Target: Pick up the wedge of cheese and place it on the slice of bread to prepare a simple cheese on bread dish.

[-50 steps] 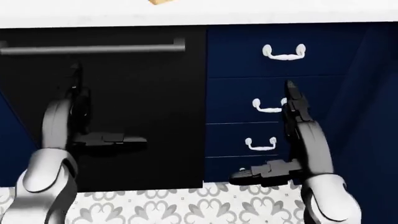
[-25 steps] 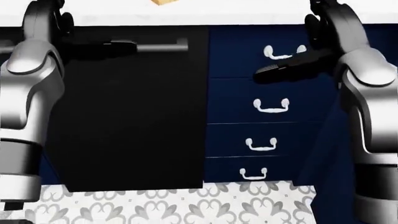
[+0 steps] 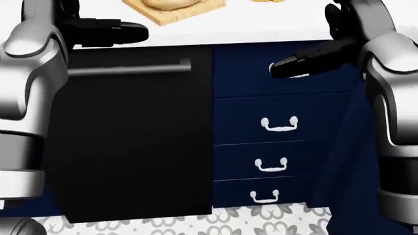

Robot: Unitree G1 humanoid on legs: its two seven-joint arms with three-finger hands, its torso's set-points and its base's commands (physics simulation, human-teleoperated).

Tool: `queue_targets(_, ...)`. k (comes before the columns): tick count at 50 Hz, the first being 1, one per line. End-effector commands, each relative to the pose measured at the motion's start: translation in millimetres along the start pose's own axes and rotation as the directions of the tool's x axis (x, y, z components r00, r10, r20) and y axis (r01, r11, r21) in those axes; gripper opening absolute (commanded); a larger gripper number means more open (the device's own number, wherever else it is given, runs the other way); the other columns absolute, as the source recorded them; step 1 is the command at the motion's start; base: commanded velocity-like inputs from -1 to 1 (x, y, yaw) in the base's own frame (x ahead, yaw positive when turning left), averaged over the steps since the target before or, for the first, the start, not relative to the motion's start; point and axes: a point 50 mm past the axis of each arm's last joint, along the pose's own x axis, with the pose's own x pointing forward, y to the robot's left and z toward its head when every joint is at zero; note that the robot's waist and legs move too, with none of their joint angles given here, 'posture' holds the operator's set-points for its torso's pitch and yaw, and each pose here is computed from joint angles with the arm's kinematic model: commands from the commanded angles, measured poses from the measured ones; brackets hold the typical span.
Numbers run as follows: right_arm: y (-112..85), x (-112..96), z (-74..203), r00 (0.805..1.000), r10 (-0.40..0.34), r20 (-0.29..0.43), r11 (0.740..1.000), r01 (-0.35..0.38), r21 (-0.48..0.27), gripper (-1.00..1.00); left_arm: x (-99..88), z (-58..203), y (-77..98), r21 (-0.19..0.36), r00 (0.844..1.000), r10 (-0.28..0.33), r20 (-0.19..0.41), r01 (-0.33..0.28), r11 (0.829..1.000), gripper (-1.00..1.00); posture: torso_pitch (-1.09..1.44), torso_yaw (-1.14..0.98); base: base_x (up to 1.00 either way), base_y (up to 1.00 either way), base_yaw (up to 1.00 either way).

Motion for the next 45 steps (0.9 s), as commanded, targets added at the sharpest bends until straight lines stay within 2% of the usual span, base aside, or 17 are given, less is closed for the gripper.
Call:
queue_targets(1,-11.5,-6,26,0.994,-0.040,0.104,0.999,0.042,-0.017,1.00,-3.8,31,-3.0,-0.005,0.993,-0.008,0.117,0.009,1.000,1.00,0.00,0.00,0.34,0.00,0.00)
queue_targets(13,-12.4,-11,30,0.994,-0.041,0.102,0.998,0.045,-0.037,1.00,-3.5,29,-1.9,-0.008,0.993,-0.006,0.114,0.007,1.000,1.00,0.00,0.00,0.47,0.00,0.00)
queue_targets(21,-15.1,-14,31,0.994,-0.044,0.102,0.998,0.048,-0.044,1.00,-3.2,36,-1.4,-0.004,0.992,-0.002,0.122,0.002,1.000,1.00,0.00,0.00,0.57,0.00,0.00)
queue_targets(34,-12.0,-11,34,0.994,-0.034,0.100,0.998,0.040,-0.051,1.00,-0.8,36,5.5,-0.010,0.992,0.013,0.123,-0.012,1.000,1.00,0.00,0.00,0.57,0.00,0.00)
queue_targets(45,-13.4,-11,38,0.994,-0.034,0.103,0.997,0.041,-0.064,1.00,-3.5,50,7.3,-0.001,0.990,0.017,0.141,-0.017,1.000,1.00,0.00,0.00,0.51,0.00,0.00)
